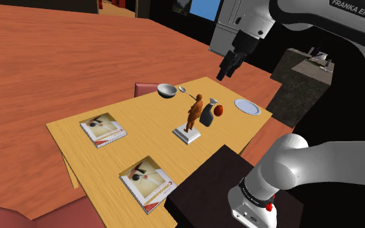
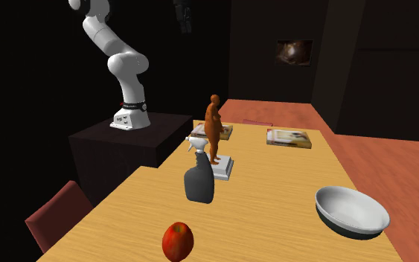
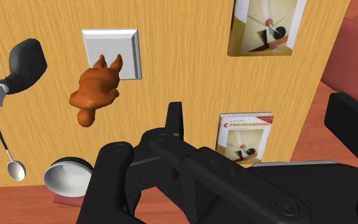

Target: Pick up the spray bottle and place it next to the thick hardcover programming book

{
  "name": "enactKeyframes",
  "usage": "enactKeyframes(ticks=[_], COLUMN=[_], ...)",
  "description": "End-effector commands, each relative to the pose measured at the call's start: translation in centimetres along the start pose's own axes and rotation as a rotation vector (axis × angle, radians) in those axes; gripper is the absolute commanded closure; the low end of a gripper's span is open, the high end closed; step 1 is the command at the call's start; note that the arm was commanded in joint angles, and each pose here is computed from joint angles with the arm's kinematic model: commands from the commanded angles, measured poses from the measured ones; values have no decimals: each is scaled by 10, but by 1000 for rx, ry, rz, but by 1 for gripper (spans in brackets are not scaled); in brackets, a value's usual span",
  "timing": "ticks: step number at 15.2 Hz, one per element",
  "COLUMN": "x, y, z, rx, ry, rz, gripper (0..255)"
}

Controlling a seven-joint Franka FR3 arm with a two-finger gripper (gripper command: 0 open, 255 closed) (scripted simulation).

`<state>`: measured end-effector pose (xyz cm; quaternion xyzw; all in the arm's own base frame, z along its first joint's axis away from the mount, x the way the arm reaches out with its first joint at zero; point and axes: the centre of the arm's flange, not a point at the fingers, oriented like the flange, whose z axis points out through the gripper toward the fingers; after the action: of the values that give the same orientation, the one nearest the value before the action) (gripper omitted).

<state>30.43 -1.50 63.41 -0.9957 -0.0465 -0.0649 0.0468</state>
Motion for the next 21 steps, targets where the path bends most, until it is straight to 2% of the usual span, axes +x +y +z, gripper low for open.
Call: enactKeyframes(ticks=[1, 21], x=[0, 62], y=[0, 204], z=[0, 148], rx=[0, -43], ry=[0, -16], rz=[0, 80], gripper=[0, 0])
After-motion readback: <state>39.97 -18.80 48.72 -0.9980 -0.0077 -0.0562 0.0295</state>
